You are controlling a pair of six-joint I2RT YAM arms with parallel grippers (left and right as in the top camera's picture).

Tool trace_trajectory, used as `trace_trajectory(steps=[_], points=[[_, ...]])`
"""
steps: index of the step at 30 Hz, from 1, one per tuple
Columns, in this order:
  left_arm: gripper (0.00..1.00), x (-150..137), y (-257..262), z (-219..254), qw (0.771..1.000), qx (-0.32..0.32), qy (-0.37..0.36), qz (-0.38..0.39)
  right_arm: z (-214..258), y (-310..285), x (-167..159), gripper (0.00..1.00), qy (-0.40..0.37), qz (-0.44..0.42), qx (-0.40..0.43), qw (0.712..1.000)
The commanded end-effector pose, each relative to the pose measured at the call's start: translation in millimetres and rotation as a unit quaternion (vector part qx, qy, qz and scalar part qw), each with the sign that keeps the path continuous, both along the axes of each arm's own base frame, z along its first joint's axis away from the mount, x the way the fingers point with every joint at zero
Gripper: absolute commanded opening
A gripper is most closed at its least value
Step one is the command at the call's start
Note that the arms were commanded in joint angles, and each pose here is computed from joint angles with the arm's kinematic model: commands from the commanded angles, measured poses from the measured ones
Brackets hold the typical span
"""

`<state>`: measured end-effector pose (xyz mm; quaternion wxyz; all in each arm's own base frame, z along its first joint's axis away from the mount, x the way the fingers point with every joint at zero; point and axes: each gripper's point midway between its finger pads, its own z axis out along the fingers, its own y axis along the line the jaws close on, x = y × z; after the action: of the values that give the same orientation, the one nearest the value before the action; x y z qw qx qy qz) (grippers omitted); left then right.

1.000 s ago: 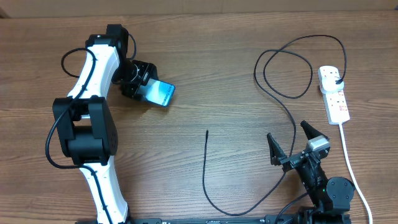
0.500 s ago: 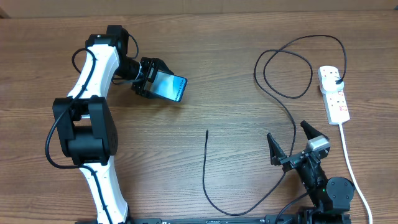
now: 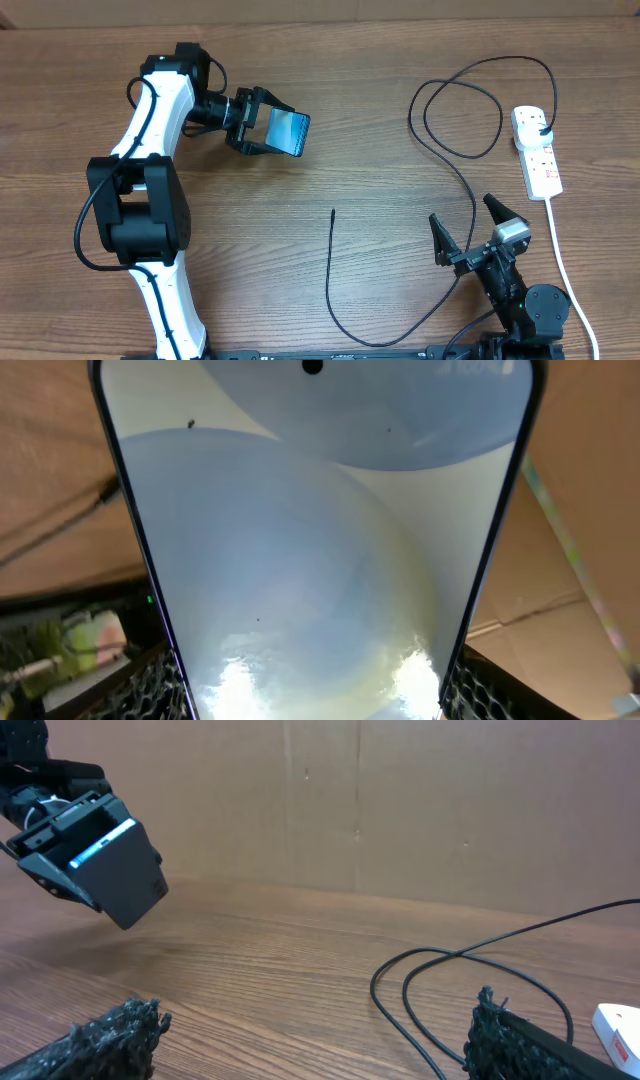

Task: Plug charger to phone and switch on socket
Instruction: 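Lift the phone with the left gripper and tilt it upright, then hold the phone raised in the left gripper, port facing right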

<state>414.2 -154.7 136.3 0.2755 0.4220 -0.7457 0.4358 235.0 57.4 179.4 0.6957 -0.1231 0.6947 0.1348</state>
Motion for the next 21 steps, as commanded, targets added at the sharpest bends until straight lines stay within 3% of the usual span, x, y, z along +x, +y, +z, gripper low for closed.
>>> trace_trajectory(steps=[1, 21], points=[[0.04, 1.7, -10.2, 24.0, 0.999, -0.052, -0.013, -0.005, -2.7, 0.4, 0.2, 1.0, 0.0, -0.001, 0.0, 1.0], [0.04, -16.3, -15.8, 43.6, 0.994, -0.103, 0.045, -0.001, -2.7, 0.4, 0.2, 1.0, 0.0, -0.001, 0.0, 1.0]])
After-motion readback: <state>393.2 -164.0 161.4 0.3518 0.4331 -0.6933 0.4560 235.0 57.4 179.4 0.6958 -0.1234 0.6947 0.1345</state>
